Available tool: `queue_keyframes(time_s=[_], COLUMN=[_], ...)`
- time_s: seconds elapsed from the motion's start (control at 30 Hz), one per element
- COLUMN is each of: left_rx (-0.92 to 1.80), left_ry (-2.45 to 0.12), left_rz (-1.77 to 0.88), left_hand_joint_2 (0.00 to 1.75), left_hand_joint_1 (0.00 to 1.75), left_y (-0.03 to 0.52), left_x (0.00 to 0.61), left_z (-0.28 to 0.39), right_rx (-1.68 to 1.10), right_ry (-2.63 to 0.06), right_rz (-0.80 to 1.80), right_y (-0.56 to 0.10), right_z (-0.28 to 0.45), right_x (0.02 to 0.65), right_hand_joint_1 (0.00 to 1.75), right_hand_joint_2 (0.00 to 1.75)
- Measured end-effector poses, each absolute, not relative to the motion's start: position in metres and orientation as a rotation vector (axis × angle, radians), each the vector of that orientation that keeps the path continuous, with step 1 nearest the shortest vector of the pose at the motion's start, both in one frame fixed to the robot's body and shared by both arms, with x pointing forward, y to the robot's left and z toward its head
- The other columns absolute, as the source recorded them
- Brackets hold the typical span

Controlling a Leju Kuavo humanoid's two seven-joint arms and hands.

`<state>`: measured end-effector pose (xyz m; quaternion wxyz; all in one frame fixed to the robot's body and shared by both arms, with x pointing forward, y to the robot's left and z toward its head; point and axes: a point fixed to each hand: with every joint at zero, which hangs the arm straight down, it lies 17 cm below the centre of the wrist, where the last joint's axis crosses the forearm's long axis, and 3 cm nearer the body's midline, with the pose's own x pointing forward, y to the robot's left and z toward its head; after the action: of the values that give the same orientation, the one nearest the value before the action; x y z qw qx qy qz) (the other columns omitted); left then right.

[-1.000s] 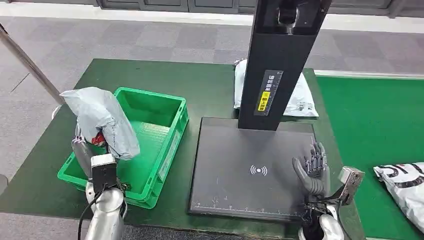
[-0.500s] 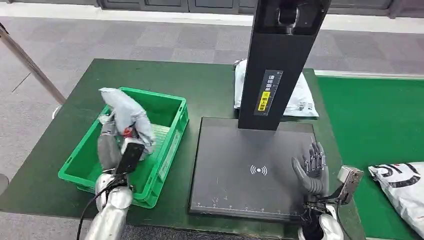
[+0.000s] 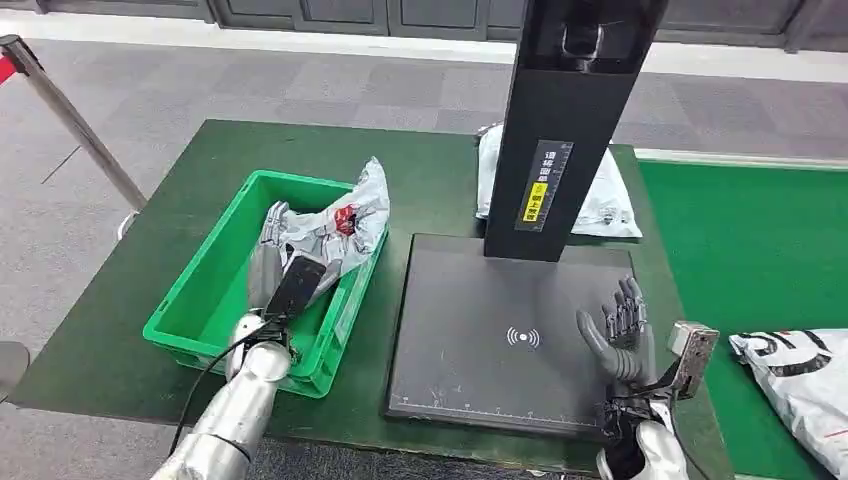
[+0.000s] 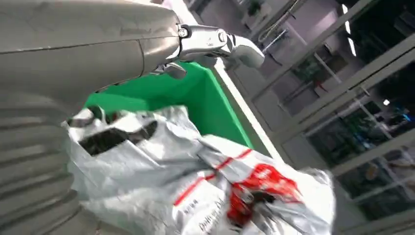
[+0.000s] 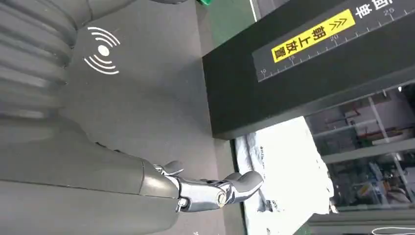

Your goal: Moved the parcel from conveyor to table for the left to box.

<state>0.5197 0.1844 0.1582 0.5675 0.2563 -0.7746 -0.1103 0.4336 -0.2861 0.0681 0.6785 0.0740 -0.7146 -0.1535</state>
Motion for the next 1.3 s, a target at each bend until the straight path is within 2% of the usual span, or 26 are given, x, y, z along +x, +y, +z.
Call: queue_keyframes(time_s=[0.1,0.27,0.3,0.4,0.53,0.57,0.6,0.7,0.93,1.03,1.1,1.3], left_rx=[0.584,0.432,0.38,0.175,-0.117,-0.141,-0.185,-0.312,-0.319,-0.38,-0.505,-0.575], left_ry=[-1.835,-1.927,-1.944,-1.979,-1.987,-1.985,-1.979,-1.944,-1.941,-1.926,-1.887,-1.847], left_rz=[-0.234,-0.042,0.001,0.089,-0.009,-0.017,-0.034,-0.103,-0.107,-0.137,-0.26,-0.373], left_hand_joint_2=[0.0,0.0,1.75,1.75,1.75,1.75,1.75,1.75,1.75,1.75,1.75,1.75], left_hand_joint_1=[0.0,0.0,0.0,0.0,0.0,0.0,0.0,0.0,0.0,0.0,0.0,0.0], left_y=[0.183,0.182,0.18,0.157,0.085,0.078,0.066,0.032,0.03,0.01,-0.043,-0.07], left_x=[0.521,0.513,0.51,0.501,0.48,0.476,0.472,0.459,0.458,0.448,0.416,0.397], left_z=[0.163,0.184,0.189,0.204,0.214,0.214,0.215,0.209,0.209,0.203,0.185,0.175], right_rx=[0.165,0.135,0.12,0.05,-0.1,-0.116,-0.148,-0.288,-0.296,-0.381,-0.642,-0.826], right_ry=[-1.603,-1.611,-1.618,-1.628,-1.632,-1.634,-1.634,-1.619,-1.617,-1.601,-1.491,-1.382], right_rz=[-0.344,-0.338,-0.336,-0.332,-0.309,-0.307,-0.299,-0.241,-0.237,-0.207,-0.147,-0.11], right_y=[-0.286,-0.289,-0.29,-0.299,-0.323,-0.327,-0.333,-0.354,-0.356,-0.372,-0.45,-0.492], right_z=[0.067,0.066,0.067,0.067,0.064,0.065,0.064,0.06,0.06,0.056,0.032,0.02], right_x=[0.434,0.434,0.434,0.434,0.432,0.432,0.431,0.429,0.429,0.43,0.425,0.414], right_hand_joint_1=[0.0,0.0,0.0,0.0,0.0,0.0,0.0,0.0,0.0,0.0,0.0,0.0], right_hand_joint_2=[1.75,1.75,1.75,1.75,1.75,0.0,1.75,1.75,1.75,1.75,1.75,1.75])
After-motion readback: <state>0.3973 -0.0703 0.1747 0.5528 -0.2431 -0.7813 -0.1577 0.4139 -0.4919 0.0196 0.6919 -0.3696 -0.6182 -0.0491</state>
